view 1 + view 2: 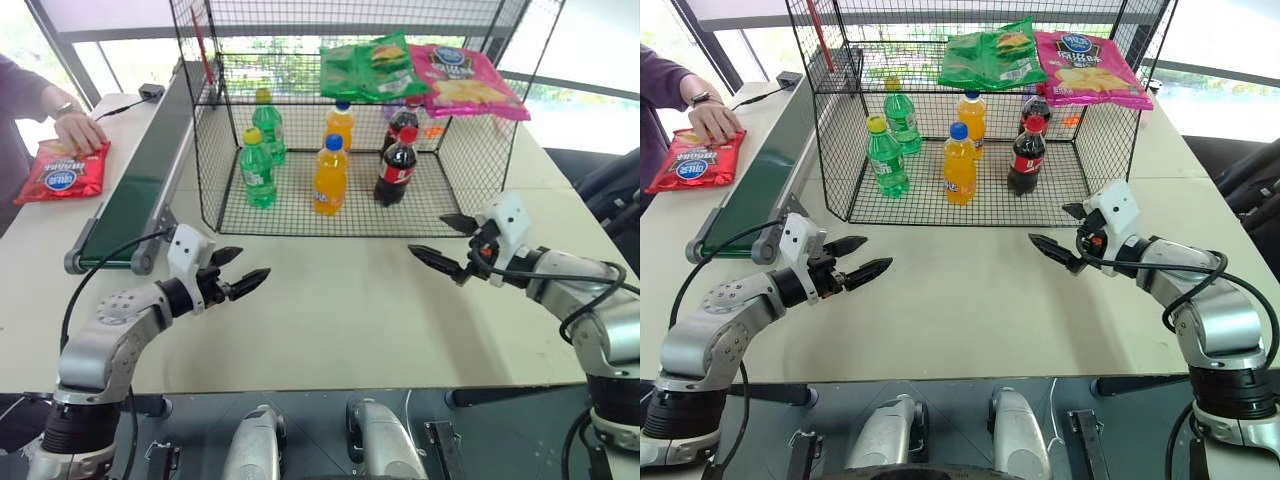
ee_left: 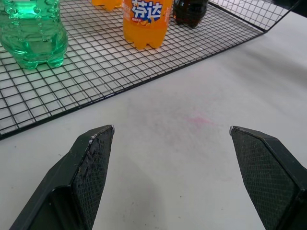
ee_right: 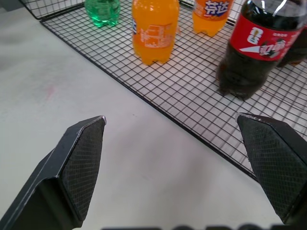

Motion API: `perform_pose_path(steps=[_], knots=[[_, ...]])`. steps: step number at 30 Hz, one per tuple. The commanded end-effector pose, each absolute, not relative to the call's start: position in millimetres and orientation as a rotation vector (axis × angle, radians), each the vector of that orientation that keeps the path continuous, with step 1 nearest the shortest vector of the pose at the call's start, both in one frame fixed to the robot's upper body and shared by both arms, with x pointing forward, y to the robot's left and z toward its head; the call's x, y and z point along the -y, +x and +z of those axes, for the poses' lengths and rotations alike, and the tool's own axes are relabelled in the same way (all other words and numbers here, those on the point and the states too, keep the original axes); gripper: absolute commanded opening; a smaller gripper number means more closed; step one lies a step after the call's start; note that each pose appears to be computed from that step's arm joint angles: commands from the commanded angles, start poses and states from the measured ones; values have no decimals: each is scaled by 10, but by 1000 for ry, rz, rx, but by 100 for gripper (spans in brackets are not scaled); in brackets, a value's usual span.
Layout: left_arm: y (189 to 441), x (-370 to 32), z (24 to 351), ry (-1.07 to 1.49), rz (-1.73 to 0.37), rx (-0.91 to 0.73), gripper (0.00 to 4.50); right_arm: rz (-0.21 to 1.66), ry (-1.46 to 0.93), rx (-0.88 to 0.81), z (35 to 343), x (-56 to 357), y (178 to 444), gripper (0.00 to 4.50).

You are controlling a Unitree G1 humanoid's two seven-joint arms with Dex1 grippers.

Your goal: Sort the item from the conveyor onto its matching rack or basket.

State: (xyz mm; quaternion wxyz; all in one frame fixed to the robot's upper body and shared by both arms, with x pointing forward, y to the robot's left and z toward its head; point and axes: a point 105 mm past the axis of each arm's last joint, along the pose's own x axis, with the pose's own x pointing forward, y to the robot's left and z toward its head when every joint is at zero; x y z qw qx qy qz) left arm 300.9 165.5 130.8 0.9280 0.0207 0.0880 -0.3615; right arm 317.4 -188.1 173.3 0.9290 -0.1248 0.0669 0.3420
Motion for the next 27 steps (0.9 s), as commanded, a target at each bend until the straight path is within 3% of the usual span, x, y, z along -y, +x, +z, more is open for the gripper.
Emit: perform_pose_path(steps=[1, 27], knots=[[2992, -1629, 1459, 69, -752, -133, 406, 706, -271, -87, 1853, 1843, 3188, 450], [3044, -1595, 1452, 125, -772, -152, 406, 685, -273, -87, 1820, 1856, 3177, 450]])
